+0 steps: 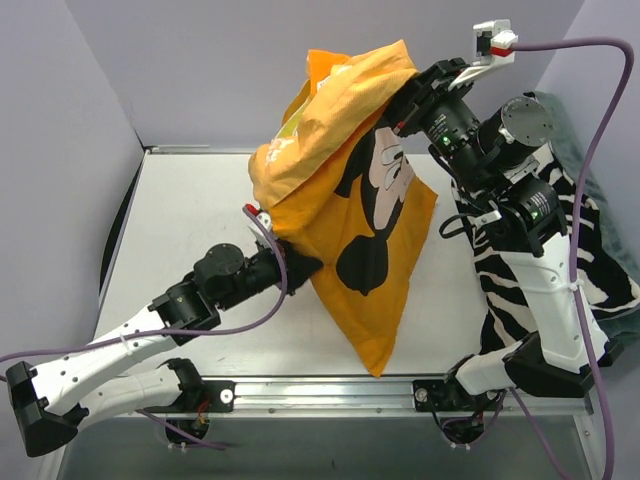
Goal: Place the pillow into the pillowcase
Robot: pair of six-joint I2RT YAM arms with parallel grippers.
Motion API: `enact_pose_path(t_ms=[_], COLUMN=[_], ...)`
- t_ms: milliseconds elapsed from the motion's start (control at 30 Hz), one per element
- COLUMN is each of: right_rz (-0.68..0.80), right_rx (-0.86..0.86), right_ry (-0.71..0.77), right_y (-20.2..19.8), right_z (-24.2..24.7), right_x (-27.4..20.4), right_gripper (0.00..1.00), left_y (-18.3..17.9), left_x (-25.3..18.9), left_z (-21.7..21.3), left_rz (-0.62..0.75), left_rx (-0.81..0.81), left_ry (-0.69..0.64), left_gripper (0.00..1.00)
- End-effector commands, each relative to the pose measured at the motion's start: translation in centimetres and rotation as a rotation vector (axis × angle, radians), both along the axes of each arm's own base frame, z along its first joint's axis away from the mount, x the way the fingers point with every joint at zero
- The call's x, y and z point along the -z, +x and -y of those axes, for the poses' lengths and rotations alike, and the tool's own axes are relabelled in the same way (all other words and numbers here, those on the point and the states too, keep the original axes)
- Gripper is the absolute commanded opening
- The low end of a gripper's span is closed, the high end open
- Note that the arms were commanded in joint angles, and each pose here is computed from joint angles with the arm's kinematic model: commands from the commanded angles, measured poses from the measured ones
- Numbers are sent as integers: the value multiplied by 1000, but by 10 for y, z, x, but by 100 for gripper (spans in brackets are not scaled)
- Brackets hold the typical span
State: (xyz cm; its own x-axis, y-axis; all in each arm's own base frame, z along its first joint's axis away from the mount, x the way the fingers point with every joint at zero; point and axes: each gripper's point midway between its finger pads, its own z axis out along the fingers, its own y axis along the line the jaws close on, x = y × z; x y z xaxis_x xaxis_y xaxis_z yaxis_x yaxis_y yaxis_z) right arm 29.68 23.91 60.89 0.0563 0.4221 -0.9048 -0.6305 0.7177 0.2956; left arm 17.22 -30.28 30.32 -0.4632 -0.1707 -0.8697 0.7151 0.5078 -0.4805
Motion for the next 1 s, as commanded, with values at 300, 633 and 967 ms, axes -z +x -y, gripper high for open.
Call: enact_pose_path(t_ms=[300,633,967], right_rz=[187,135,-182], right_rx=[-71,-153,-13], right_ry=[269,549,232], right_y=[49,104,79], right_z=[-37,-43,13], right_x=[-71,-83,35], right_gripper=[0,0,32], left_y=[129,67,63], left_x=[-175,-295,-224], left_z=[-214,-239,-114], left_rz=[428,772,512], left_rx=[-935,-913,-263], left_ry=[-120,-173,-138], left_gripper=[0,0,0])
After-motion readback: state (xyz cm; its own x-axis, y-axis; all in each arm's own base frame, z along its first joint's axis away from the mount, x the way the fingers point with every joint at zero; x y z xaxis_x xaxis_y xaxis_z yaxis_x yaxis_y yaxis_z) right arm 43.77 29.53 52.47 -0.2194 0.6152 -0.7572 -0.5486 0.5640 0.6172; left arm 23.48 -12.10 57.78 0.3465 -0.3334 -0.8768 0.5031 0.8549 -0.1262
